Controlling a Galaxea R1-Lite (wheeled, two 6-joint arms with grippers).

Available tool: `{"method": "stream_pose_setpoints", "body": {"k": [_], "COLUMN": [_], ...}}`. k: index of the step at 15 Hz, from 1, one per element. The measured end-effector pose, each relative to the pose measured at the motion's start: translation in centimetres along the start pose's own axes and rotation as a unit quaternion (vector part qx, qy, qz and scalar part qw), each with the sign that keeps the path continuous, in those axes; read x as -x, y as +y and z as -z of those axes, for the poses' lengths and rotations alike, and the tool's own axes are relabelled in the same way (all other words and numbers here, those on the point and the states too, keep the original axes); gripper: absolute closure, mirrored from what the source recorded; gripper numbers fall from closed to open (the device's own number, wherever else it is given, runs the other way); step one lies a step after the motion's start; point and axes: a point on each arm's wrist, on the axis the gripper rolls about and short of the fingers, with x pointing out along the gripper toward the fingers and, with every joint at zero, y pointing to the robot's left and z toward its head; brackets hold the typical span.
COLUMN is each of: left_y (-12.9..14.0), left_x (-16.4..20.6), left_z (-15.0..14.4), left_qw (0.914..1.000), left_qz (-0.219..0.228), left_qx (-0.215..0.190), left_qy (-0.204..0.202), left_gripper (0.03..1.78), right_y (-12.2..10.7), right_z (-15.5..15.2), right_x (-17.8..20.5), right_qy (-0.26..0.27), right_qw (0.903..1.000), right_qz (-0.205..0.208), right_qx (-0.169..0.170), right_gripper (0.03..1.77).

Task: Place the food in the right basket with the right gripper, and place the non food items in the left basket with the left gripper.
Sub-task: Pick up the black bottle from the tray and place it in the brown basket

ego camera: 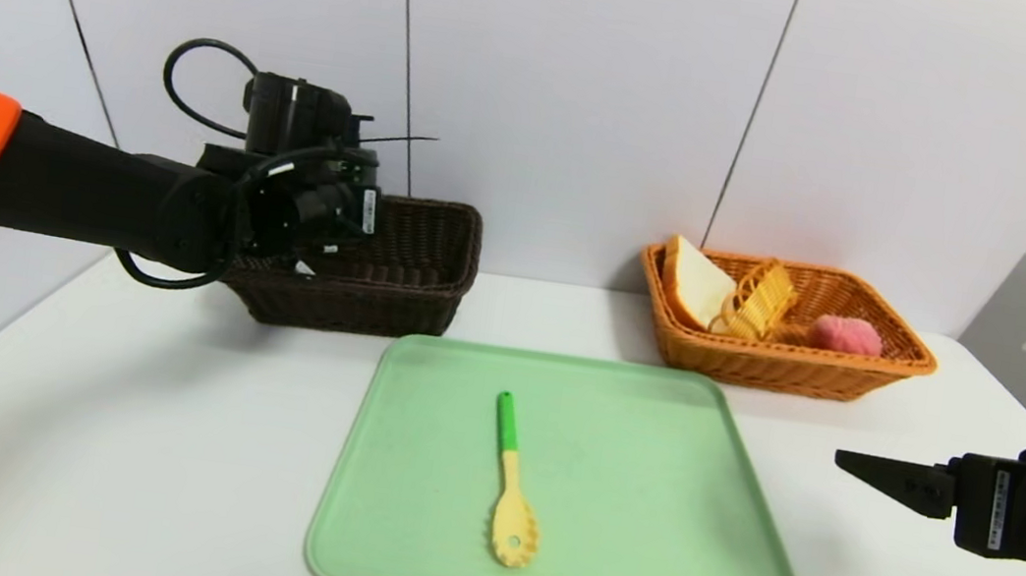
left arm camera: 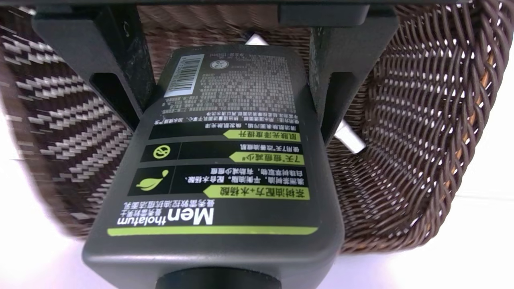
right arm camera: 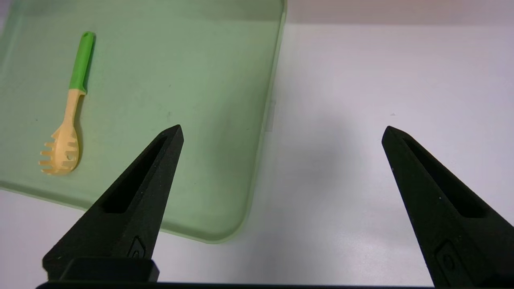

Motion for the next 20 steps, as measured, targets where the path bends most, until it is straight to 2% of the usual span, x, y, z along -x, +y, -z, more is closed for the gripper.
{"method": "stream_pose_setpoints", "body": {"k": [11,16,20], "left_y": [2.4,2.9,3.1], "left_x": [-4.2,-5.7,-6.0], "left_z": [3.0,3.8,3.5], "left_qw": [0.999,0.9985,0.9985], "left_qz": [-0.028,-0.041,-0.044], "left_qx": [0.005,0.01,0.011], "left_qy": [0.035,0.034,0.03], "left_gripper": [0.76,0.76,0.5], "right_y": [0.0,0.0,0.0], "right_z": [-0.1,-0.1,-0.1], "right_x": [-0.1,-0.1,-0.1], "right_qy": [0.0,-0.001,-0.001], "right_qw": [1.0,1.0,1.0], "right_qz": [0.001,0.002,0.002], "right_qx": [0.0,0.0,0.0], "right_gripper": [0.09,0.09,0.09]}}
